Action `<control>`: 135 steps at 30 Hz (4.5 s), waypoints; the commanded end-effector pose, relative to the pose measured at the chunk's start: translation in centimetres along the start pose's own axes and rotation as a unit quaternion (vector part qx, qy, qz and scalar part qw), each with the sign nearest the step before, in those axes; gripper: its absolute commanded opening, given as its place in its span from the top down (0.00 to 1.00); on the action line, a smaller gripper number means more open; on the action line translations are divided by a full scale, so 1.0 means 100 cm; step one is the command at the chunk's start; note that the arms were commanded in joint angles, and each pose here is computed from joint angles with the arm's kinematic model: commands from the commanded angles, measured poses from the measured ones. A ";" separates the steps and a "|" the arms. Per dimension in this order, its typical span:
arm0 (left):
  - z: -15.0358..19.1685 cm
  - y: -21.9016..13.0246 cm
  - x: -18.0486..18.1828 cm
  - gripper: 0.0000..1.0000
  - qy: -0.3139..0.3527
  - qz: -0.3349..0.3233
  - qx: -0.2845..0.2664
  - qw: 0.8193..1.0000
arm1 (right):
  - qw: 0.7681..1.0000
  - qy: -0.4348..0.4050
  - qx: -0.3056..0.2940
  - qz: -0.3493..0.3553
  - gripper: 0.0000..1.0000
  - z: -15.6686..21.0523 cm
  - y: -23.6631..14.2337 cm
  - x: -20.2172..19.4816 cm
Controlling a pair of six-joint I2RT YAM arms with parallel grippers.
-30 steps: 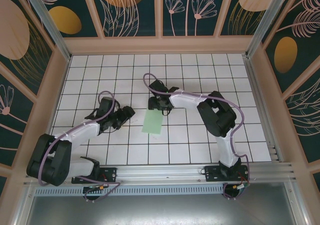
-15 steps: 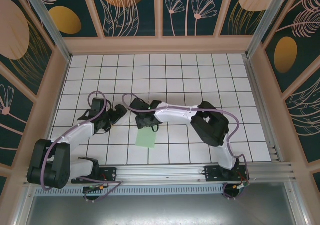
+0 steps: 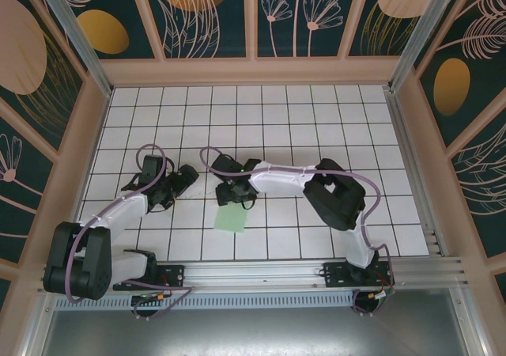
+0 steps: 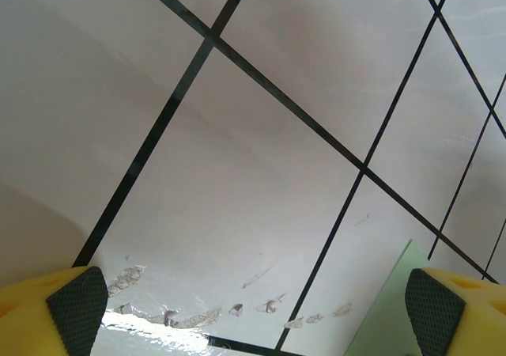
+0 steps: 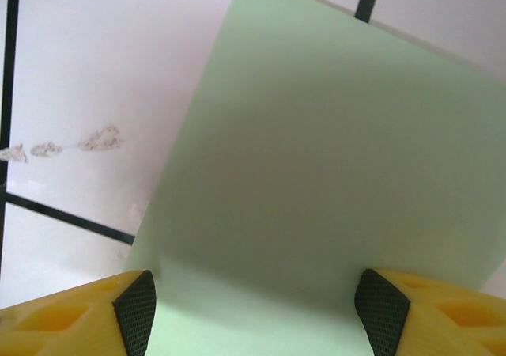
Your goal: Fold a paper plane with a square sheet of paper (pick it up from the middle)
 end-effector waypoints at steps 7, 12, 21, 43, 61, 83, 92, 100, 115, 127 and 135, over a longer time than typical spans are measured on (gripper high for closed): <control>0.003 -0.001 0.000 0.01 0.004 0.010 0.009 1.000 | 0.994 -0.067 -0.046 0.075 0.27 -0.051 0.016 -0.094; 0.004 -0.001 0.000 0.01 0.006 0.014 0.010 1.000 | 0.993 -0.067 -0.074 0.056 0.25 -0.066 -0.017 -0.080; 0.006 0.002 0.001 0.01 0.007 0.018 0.019 1.000 | 0.998 -0.029 -0.018 0.061 0.22 -0.010 -0.016 -0.051; 0.011 0.004 0.001 0.01 0.005 0.024 0.031 0.999 | 0.997 -0.034 0.034 0.053 0.42 0.022 0.014 -0.064; 0.015 0.004 -0.006 0.01 0.010 0.046 0.048 0.998 | 0.998 -0.010 0.034 -0.056 0.41 0.021 0.006 -0.079; 0.019 0.005 -0.013 0.02 0.012 0.069 0.066 0.995 | 0.997 -0.050 0.057 0.030 0.26 0.029 0.021 -0.090; 0.020 0.007 -0.011 0.01 0.011 0.065 0.068 0.995 | 0.986 -0.064 0.098 0.119 0.41 0.046 0.042 -0.102; 0.025 0.007 -0.011 0.01 0.008 0.077 0.080 0.994 | 0.996 -0.023 0.083 0.032 0.50 0.042 0.040 -0.101; 0.026 0.006 -0.012 0.01 0.008 0.084 0.082 0.993 | 0.995 0.007 0.089 -0.041 0.49 0.047 0.038 -0.111; 0.027 0.005 -0.013 0.01 0.010 0.087 0.084 0.993 | 0.995 -0.006 0.087 -0.046 0.47 0.047 0.038 -0.123; 0.027 0.005 -0.014 0.01 0.011 0.089 0.086 0.992 | 0.995 -0.015 0.083 -0.048 0.43 0.043 0.037 -0.126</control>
Point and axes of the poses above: each hand's point on the last joint's axis, 136 mm out from that joint toward the fingers, its own y axis out along the fingers, its own x axis along the line the jaws close on, z = x × y, the point moved 3 cm from there along -y, back along the fingers, and after that the axes turned 8 degrees about -y, right-handed, at the moved point
